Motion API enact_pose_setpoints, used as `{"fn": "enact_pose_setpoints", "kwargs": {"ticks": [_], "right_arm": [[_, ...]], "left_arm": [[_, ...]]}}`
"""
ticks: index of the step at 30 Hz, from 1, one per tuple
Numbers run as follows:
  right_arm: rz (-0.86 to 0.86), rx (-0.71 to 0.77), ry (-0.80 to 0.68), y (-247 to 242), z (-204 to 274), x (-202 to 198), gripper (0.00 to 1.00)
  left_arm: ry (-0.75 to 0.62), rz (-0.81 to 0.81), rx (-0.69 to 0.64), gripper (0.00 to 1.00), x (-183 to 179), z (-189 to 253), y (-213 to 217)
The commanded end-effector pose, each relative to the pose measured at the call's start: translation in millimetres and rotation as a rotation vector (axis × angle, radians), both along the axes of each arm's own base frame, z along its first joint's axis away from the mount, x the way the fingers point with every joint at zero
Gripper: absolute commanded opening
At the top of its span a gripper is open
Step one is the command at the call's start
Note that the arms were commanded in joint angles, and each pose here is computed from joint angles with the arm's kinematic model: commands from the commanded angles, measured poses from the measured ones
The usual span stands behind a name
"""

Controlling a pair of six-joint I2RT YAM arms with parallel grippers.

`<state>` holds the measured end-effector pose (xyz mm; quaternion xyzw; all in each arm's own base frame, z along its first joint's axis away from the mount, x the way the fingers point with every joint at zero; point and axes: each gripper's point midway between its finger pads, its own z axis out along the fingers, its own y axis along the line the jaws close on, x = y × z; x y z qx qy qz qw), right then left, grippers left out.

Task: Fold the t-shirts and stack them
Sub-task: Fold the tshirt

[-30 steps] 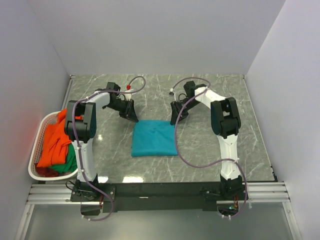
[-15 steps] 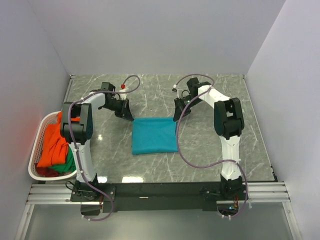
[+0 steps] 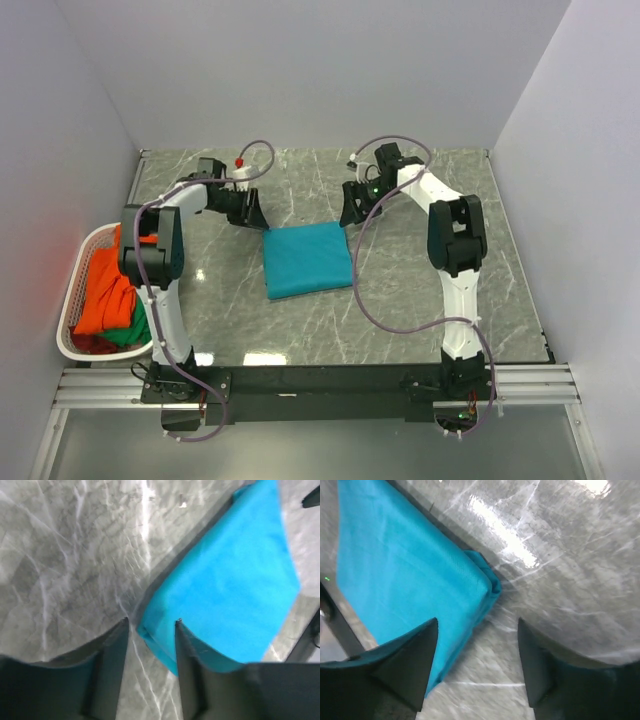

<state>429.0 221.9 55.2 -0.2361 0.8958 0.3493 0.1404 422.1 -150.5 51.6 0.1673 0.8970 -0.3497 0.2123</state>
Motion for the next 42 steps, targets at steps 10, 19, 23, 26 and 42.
{"fn": "enact_pose_setpoints", "kwargs": {"ticks": [10,19,23,26,42], "right_arm": [[0.044,0.350,0.152,52,92,-81,0.44],[-0.064,0.262,0.312,75,-9,-69,0.17],[-0.195,0.229,0.314,58,-38,-35,0.11],[-0.178,0.207,0.232,54,-26,-21,0.09],[0.008,0.403,0.406,113,50,-135,0.03]], "left_arm": [[0.073,-0.109,-0.404,0.25,-88,89,-91],[0.291,0.053,-0.406,0.13,-70,1,-89],[0.313,0.103,-0.268,0.12,-34,-42,-60],[0.271,0.075,-0.241,0.13,-11,-42,-52],[0.362,-0.147,-0.454,0.13,-136,39,-88]]}}
